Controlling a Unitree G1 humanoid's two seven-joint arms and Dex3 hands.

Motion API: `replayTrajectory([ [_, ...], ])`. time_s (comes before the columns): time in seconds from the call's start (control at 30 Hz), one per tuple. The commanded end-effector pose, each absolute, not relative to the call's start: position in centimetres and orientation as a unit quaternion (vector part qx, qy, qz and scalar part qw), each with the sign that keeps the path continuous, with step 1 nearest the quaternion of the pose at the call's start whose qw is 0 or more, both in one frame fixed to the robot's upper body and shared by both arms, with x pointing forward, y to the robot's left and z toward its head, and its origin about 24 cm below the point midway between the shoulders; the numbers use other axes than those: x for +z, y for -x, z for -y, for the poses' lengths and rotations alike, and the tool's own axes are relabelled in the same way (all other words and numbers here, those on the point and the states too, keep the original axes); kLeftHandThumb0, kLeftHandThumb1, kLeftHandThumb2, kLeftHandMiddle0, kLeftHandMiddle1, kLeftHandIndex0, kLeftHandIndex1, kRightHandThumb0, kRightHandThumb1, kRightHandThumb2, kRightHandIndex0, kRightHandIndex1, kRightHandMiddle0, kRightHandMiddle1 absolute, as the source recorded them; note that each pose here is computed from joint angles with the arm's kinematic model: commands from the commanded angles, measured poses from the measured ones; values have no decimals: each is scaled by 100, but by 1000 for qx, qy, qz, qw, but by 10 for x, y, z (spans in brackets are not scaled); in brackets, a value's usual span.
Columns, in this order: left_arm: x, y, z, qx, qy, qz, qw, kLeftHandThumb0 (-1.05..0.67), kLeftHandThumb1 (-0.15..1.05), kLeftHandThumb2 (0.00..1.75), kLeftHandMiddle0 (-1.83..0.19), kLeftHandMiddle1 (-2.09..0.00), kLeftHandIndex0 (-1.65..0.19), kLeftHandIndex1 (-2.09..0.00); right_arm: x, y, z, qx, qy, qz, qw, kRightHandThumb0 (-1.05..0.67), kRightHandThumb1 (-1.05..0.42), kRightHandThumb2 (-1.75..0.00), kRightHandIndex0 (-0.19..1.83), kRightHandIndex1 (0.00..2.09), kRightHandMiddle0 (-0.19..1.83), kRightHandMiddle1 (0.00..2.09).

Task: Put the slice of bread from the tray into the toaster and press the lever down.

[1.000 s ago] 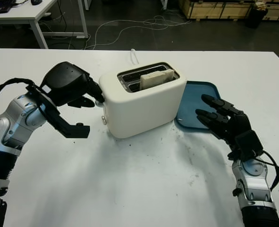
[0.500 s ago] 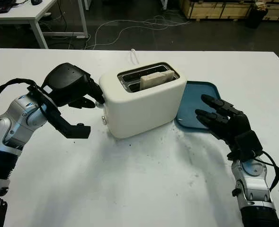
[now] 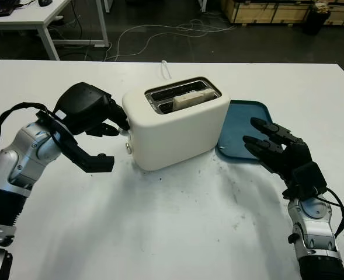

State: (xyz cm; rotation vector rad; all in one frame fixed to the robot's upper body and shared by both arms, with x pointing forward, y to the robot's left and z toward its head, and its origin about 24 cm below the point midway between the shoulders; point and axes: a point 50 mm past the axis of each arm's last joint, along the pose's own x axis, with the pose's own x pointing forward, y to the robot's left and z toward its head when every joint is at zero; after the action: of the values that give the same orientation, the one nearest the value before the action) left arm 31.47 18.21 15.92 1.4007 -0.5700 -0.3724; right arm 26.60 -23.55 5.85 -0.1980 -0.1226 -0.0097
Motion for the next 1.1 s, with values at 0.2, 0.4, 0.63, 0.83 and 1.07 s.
replayTrajectory([
  [0.2,113,-311,-165,-207,-586,211,754,-29,74,1,-84,-152,-132,0,65,-263,242,-10,108,81,991,-42,-90,0,91,0,70,0],
  [0.4,91,-306,-159,-225,-568,187,769,-27,76,0,-79,-164,-130,0,67,-263,244,-10,115,84,990,-40,-90,0,91,0,70,0],
  [0.63,87,-305,-158,-226,-569,180,770,-27,74,0,-78,-166,-131,-1,67,-266,244,-7,111,81,991,-42,-89,0,90,0,71,0],
  [0.83,87,-306,-159,-228,-565,173,774,-28,75,1,-75,-174,-130,0,67,-267,243,-6,112,79,990,-42,-90,0,91,0,71,0],
  [1.07,87,-306,-159,-225,-568,173,773,-28,75,0,-75,-175,-130,0,68,-267,243,-7,113,78,991,-43,-90,0,90,0,71,0],
])
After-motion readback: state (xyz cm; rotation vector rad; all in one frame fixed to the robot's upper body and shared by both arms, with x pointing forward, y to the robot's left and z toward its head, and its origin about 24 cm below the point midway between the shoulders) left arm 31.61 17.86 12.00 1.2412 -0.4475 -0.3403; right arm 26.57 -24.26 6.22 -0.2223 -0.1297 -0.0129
